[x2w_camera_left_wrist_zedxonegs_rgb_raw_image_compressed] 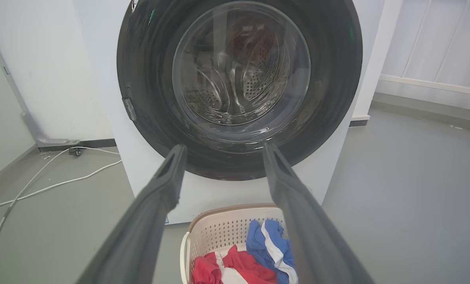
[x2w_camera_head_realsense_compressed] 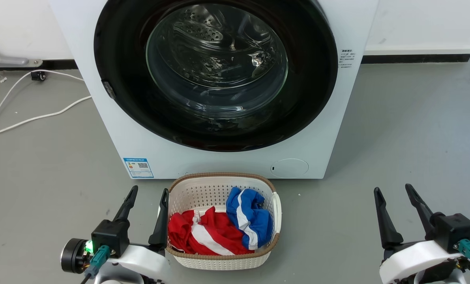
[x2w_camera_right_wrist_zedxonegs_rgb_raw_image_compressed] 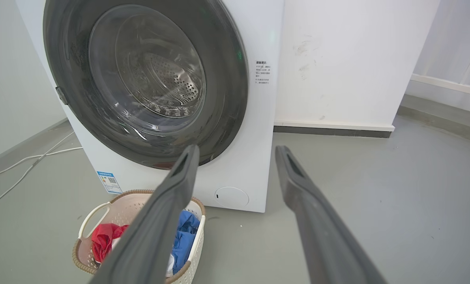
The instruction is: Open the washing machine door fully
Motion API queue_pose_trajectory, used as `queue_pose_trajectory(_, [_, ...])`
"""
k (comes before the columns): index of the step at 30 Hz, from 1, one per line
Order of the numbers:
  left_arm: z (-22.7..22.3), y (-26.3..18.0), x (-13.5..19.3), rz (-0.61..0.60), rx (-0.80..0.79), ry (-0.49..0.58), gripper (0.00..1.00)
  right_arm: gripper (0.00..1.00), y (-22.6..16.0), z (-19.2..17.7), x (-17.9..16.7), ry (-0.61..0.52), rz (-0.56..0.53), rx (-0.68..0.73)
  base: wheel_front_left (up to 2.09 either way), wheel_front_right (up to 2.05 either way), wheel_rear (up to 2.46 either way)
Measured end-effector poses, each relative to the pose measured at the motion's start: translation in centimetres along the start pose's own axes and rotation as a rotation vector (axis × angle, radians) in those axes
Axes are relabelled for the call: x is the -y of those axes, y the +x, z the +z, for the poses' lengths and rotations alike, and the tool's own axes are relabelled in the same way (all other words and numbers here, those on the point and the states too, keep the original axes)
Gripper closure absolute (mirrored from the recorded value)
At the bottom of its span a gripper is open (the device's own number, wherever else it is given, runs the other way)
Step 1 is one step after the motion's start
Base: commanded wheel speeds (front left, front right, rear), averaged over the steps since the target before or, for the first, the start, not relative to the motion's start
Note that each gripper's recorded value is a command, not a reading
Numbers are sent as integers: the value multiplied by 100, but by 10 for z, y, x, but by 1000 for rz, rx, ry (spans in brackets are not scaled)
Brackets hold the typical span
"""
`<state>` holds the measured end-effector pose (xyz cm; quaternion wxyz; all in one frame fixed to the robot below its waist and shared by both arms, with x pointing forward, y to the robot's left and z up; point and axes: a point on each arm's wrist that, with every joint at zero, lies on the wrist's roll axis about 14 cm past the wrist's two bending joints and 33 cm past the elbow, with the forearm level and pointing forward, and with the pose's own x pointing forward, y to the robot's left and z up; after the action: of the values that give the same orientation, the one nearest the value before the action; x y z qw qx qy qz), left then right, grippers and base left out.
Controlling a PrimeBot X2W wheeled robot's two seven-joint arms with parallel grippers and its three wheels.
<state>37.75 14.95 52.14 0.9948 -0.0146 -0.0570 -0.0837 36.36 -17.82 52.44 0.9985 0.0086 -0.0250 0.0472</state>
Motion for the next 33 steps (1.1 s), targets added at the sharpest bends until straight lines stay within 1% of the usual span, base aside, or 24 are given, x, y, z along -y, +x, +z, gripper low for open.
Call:
queue_pose_trajectory(11, [-3, -1, -6, 26, -7, -36, 0, 0, -1, -5, 0, 22, -2, -10, 0, 0, 0])
queue_pose_trajectory(20, [-6, -1, -6, 26, -16, -41, 0, 0, 1, -6, 1, 30, -3, -12, 0, 0, 0])
queue_pose_trajectory(21, [-7, -1, -6, 27, -17, -42, 0, 50, 1, -6, 1, 36, -3, -12, 0, 0, 0])
queue_pose_trajectory(22, [-7, -1, -7, 28, -18, -43, 0, 80, 1, -7, 1, 40, -5, -13, 0, 0, 0])
queue_pose_trajectory(23, [-7, -1, -7, 29, -19, -43, 0, 100, 1, -7, 1, 44, -5, -14, 0, 0, 0])
queue_pose_trajectory(26, [-8, -1, -7, 30, -21, -45, 0, 100, 1, -8, 3, 60, -11, -18, 0, 0, 0])
queue_pose_trajectory(28, [-8, -1, -7, 28, -22, -48, 0, 100, 1, -9, 5, 90, -22, -18, 0, 0, 0])
queue_pose_trajectory(29, [-9, -1, -7, 29, -22, -50, 0, 100, 1, -9, 7, 135, -35, -19, 0, 0, 0])
queue_pose_trajectory(31, [-9, -1, -7, 30, -23, -53, 0, 100, 0, -10, 12, 265, -68, -14, 0, 0, 0])
queue_pose_trajectory(32, [-9, 0, -7, 30, -23, -55, 0, 100, 0, -11, 16, 349, -86, -12, 0, 0, 0])
queue_pose_trajectory(33, [-10, 0, -7, 31, -24, -56, 0, 100, 0, -11, 20, 457, -106, -6, 0, 0, 0])
